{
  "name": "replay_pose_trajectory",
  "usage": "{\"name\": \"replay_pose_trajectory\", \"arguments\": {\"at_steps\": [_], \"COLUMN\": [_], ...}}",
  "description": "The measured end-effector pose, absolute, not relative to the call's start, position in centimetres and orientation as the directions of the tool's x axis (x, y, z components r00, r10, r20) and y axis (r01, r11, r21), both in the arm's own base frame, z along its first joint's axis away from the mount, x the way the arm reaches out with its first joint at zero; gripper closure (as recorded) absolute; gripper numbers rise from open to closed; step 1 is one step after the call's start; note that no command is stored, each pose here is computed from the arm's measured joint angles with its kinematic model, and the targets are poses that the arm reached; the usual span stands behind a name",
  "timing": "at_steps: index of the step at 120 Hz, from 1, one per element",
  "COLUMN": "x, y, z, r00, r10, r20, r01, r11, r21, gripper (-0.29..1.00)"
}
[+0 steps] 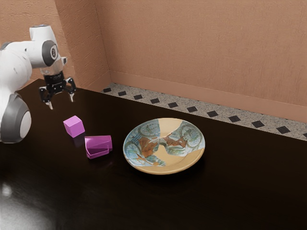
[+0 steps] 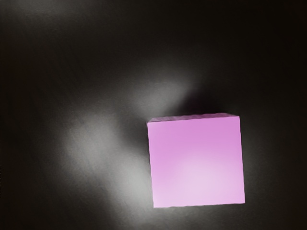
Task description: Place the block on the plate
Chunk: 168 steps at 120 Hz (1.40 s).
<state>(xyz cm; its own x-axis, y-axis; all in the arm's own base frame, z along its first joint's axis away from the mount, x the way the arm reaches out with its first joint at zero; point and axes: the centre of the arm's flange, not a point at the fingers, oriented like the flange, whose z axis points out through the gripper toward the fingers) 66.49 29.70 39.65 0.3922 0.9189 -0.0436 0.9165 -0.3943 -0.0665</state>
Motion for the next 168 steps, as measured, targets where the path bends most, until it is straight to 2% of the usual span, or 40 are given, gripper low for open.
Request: {"name": "replay_pose_trajectory", "arguments": {"at_steps": [53,126,168], "x": [68.1,68.8,68.3], "y": [30.1,31.1,30.5], "z": [32.6,31.2,29.5], "r00": [0.208,0.147,0.143], "r10": [0.975,0.989,0.988], "r20": [-0.077,-0.033,-0.065], "r01": [0.977,0.989,0.99], "r11": [-0.212,-0.146,-0.142], "r21": [-0.039,0.024,0.013], "gripper": [0.0,0.0,0.0]}}
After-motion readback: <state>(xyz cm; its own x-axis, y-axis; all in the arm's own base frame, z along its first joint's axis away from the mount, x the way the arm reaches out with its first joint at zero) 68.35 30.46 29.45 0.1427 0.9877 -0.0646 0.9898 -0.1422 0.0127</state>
